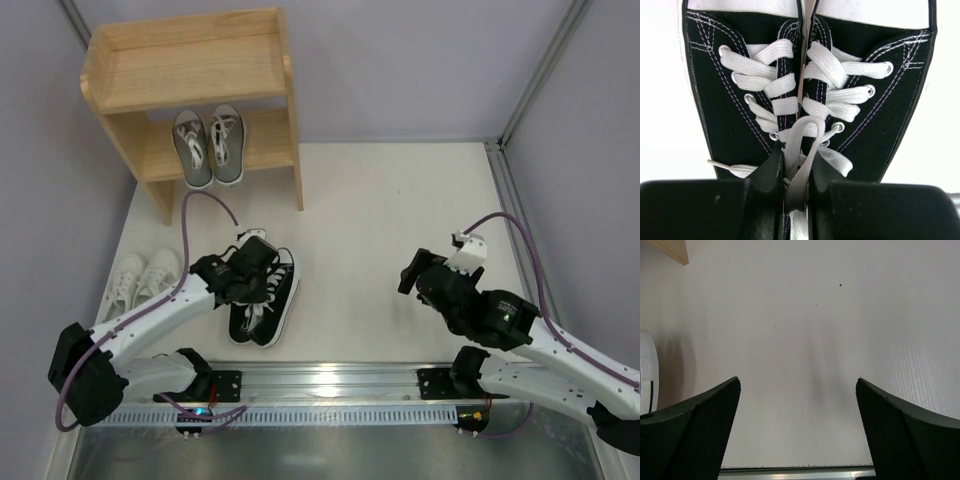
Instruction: Place and organize the shoes onto the shoe shelf
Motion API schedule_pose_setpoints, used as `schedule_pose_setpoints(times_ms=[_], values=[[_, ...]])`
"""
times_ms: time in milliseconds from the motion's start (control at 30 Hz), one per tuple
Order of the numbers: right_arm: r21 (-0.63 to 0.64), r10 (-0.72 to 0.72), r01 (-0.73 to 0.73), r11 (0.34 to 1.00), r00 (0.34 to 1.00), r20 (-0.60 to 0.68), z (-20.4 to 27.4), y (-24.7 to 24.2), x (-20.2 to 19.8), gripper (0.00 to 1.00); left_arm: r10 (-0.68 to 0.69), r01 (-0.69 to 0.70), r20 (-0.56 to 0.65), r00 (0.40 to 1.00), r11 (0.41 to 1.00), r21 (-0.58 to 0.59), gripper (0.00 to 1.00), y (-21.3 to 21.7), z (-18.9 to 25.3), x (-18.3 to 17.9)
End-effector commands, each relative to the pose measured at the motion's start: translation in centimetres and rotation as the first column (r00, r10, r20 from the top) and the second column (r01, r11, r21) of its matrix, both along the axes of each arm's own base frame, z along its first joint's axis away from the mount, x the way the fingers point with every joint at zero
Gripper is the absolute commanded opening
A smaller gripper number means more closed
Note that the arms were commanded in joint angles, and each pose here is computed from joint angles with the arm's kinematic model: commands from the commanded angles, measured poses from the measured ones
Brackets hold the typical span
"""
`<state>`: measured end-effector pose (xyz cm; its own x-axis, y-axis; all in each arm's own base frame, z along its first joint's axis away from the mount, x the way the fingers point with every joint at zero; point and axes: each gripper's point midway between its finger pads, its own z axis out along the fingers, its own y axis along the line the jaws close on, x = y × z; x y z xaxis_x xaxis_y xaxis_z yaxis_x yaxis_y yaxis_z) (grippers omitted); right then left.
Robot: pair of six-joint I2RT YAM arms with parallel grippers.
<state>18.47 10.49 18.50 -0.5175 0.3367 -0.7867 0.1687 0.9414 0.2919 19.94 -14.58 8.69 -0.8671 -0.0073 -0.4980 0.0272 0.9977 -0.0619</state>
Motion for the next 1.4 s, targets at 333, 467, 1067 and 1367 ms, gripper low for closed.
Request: schedule_pose_setpoints(times_ms=[333,467,1067,1367], values=[[0.006,0.003,-0.003,1.0,0.999,0.04,0.9,0.4,0.7,0.97,0.03,0.011,0.325,0.945,0.992,-0.123,0.0,-1.3,18.4,4.5],[0.003,-0.005,0.005,1.0,0.998,0.055,1.6,-0.2,0.7,0.97,0.023,0.028,0.451,0.892,0.994,-0.105,0.0,-1.6,25.2,7.0],[-0.022,-0.01,0.012,1.0,0.993,0.119,4.4,-2.3,0.3,0.97,0.214,-0.172,0.889,0.406,0.973,-0.155,0.0,2.6,49.7,15.6],[-0.016,0.002,0.0,1.0,0.992,0.128,5.0,-1.7,0.6,0.97,0.215,-0.248,0.958,0.189,0.955,-0.165,0.0,4.0,54.8,18.6]])
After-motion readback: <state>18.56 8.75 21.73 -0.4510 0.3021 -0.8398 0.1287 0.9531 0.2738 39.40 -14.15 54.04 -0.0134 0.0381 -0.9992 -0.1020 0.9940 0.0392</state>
